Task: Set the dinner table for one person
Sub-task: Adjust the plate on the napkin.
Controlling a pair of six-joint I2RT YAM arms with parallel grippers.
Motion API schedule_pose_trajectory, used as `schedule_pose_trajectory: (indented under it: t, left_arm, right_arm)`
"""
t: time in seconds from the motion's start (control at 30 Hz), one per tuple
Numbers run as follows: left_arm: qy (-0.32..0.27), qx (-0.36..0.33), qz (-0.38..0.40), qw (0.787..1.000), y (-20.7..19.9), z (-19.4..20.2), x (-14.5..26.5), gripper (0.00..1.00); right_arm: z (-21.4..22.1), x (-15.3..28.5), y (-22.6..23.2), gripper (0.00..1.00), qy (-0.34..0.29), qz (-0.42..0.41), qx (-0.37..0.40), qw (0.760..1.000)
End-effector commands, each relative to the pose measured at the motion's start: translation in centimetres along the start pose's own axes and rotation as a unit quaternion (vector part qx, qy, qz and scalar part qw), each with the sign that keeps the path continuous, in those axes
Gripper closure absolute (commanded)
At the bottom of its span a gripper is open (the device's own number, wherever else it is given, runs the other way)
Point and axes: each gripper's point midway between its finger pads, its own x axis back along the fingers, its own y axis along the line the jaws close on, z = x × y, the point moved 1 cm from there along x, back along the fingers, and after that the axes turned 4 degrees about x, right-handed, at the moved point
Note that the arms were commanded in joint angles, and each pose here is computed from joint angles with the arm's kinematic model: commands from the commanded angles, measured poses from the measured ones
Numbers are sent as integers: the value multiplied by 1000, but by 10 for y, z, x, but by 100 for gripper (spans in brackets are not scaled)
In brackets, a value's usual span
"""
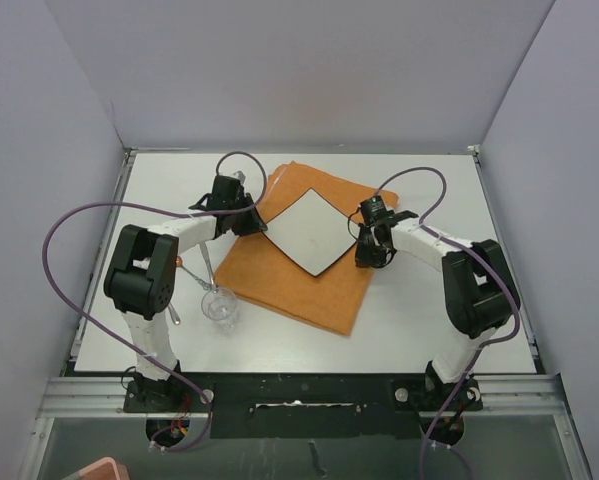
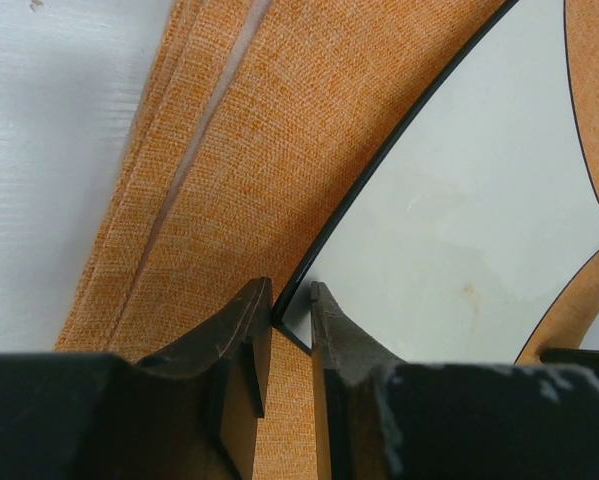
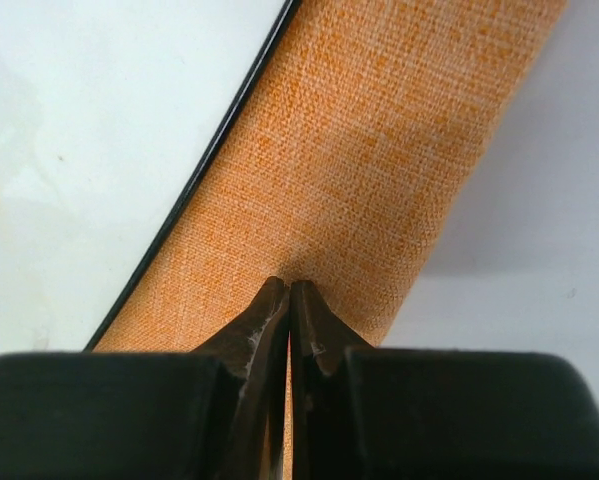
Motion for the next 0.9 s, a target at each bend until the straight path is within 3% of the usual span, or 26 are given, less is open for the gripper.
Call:
schedule_pose_trajectory:
  t: [0.0,0.47,0.87]
  left_arm:
    - [-32,-12,40,999,-27,-23,9,100]
    - [-8,-17,41,999,-34,20,7,100]
    - [-3,-24,39,999,-35,38,13,100]
  right_arm:
    - [-24,9,6,100,-26,-8,-9,1000]
    - [-84,14,-17,100,-57,5,-46,997]
    - [-80,13,-40,100,-55,34,-64,996]
